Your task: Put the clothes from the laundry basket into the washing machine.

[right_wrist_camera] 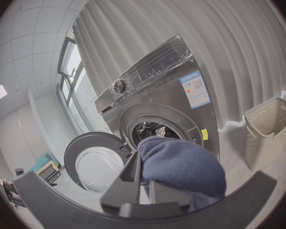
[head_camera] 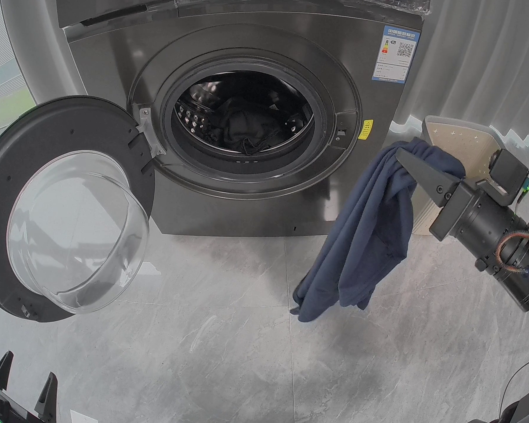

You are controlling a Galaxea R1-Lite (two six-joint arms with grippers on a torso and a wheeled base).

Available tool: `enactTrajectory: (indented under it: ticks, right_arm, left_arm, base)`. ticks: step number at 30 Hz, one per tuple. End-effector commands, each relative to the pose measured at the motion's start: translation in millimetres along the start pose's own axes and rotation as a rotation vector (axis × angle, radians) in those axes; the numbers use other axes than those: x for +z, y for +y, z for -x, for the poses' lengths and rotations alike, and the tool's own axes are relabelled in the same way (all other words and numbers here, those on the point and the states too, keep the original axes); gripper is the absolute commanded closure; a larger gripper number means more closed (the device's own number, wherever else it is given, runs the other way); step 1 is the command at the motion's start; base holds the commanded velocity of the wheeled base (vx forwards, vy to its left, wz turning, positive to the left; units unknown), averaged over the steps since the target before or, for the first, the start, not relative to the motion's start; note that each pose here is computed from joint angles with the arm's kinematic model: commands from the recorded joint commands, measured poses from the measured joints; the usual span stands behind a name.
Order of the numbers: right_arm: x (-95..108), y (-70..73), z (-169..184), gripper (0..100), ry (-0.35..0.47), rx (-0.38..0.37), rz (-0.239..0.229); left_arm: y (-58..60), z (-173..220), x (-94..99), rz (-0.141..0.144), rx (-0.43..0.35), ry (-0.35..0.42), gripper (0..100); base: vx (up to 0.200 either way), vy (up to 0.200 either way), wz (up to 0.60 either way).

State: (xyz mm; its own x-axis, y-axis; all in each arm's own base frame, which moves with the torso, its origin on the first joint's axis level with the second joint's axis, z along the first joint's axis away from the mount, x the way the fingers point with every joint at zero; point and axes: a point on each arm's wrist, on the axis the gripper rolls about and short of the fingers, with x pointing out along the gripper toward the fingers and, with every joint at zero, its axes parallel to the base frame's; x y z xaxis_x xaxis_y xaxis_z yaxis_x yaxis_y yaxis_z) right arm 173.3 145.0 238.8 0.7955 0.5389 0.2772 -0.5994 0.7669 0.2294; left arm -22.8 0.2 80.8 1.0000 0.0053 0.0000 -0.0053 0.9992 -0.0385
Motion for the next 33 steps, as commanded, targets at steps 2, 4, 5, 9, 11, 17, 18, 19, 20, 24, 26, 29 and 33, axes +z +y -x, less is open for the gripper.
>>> enactTrajectory:
  ticks: [2, 4, 5, 9, 11, 17, 18, 19, 20, 24, 26, 29, 33]
  right_arm:
    - [-3.2, 1.5, -3.2, 100, 0.011, 0.007, -0.001]
    - [-3.5, 3.6, -3.5, 100, 0.012, 0.014, -0.004]
    - [-3.8, 4.7, -3.8, 100, 0.013, 0.018, -0.005]
    - [0.3, 9.6, -6.8, 100, -0.002, 0.035, -0.012]
    - [1.8, 13.8, -8.5, 100, -0.003, 0.049, -0.015]
    - [-2.8, 20.7, -20.8, 100, 0.0, 0.069, -0.02]
    - [-3.5, 22.4, -24.6, 100, -0.005, 0.071, -0.024]
    - [-3.5, 22.9, -28.3, 100, -0.008, 0.064, -0.029]
    - [-5.7, 22.4, -32.5, 100, -0.008, 0.056, -0.029]
    - [-4.8, 25.4, -43.1, 100, -0.022, 0.064, -0.039]
    - [-12.4, 33.3, -55.8, 100, -0.01, 0.089, -0.093]
    - [-24.7, 49.5, -68.3, 100, 0.013, 0.125, -0.153]
    - [-16.9, 61.2, -89.3, 100, -0.055, 0.12, -0.178]
  left_arm:
    - [0.2, -0.5, -4.2, -0.003, 0.001, 0.008, 0]
    - [0.2, -0.4, -4.2, -0.005, 0.003, 0.006, 0]
    - [0.2, -0.5, -4.5, -0.005, 0.003, 0.006, 0]
    - [0.4, -0.4, -4.8, -0.029, 0.012, 0.003, 0]
    - [0.2, -0.4, -4.8, -0.04, 0.009, 0.003, 0]
    - [0.2, -0.3, -4.9, -0.04, 0.009, 0.001, 0]
    - [0.2, -0.2, -4.9, -0.032, 0.013, 0.0, 0]
    - [0.2, -0.2, -4.9, -0.031, 0.015, 0.0, 0]
    - [0.1, -0.2, -4.8, -0.045, 0.008, -0.002, 0]
    - [-3.2, 13.7, 52.4, -0.015, -0.068, -0.199, 0]
    - [-6.3, 6.3, 72.2, 0.007, -0.232, -0.133, 0]
    - [-7.9, -11.5, 69.9, 0.061, -0.318, -0.004, 0]
    - [-12.0, -38.3, 66.6, 0.045, -0.437, 0.136, 0]
  base:
    - [0.0, 0.0, 0.0]
    - [0.0, 0.0, 0.0]
    - [0.0, 0.0, 0.0]
    - [0.0, 0.0, 0.0]
    - [0.0, 0.0, 0.0]
    - [0.0, 0.0, 0.0]
    - [0.0, 0.0, 0.0]
    - [0.0, 0.0, 0.0]
    - [0.0, 0.0, 0.0]
    - [0.0, 0.0, 0.0]
    - [0.0, 0.0, 0.0]
    - [0.0, 0.0, 0.0]
    - [0.0, 0.0, 0.0]
